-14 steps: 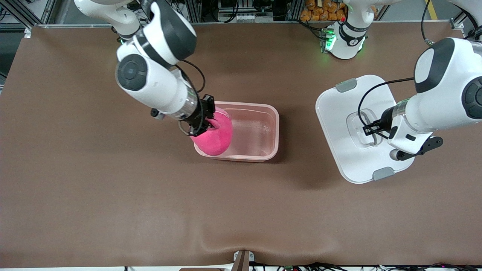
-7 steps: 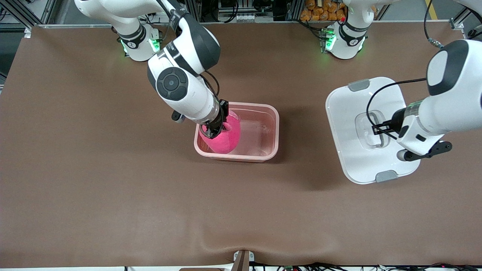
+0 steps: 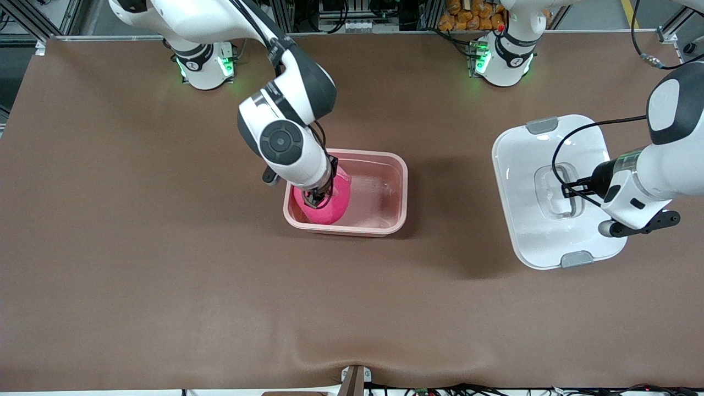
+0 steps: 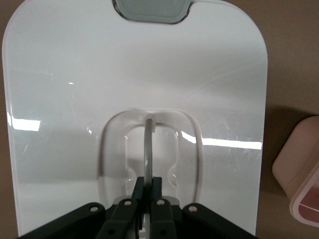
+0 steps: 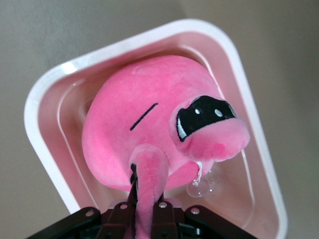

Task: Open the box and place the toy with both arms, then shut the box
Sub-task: 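Carry the pink toy into the pink box with the right gripper, then open the right gripper to release the toy in the box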

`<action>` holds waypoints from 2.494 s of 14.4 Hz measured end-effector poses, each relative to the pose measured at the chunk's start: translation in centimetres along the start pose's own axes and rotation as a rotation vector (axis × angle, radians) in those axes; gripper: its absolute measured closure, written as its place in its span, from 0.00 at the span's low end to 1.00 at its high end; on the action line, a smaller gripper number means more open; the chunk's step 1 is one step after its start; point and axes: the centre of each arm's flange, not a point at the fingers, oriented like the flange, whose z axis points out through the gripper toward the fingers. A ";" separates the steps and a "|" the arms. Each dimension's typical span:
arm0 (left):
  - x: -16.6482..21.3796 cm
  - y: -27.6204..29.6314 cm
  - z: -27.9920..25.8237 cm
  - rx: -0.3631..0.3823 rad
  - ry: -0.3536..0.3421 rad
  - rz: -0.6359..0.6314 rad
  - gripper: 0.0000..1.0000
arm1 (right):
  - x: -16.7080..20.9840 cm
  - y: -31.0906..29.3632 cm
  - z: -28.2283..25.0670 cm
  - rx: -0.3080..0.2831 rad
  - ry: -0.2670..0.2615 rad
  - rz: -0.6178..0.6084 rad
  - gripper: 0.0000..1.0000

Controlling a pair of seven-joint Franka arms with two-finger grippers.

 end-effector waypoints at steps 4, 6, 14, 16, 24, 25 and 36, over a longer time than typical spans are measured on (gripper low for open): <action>0.1 -0.4 0.1 0.000 -0.003 0.008 0.93 | -1.3 0.0 0.9 0.043 -0.064 -0.001 0.88; 0.1 -0.4 0.1 -0.001 -0.003 0.009 0.93 | -2.1 0.6 1.7 0.063 -0.096 -0.014 0.88; 0.3 -0.9 0.3 -0.001 -0.008 0.001 0.93 | -4.4 2.7 8.5 0.131 -0.188 -0.050 0.88; 0.3 -1.1 0.3 -0.002 -0.008 -0.001 0.93 | -4.7 3.0 9.1 0.140 -0.204 -0.057 0.88; 0.3 -1.1 0.3 -0.002 -0.008 -0.002 0.93 | -6.5 7.4 12.0 0.160 -0.209 -0.136 0.88; 0.3 -1.1 0.3 -0.002 -0.008 -0.001 0.93 | -6.6 7.8 12.3 0.161 -0.206 -0.143 0.89; 0.1 -0.7 0.1 -0.022 -0.011 0.003 0.93 | -6.8 7.2 12.4 0.189 -0.197 -0.155 0.00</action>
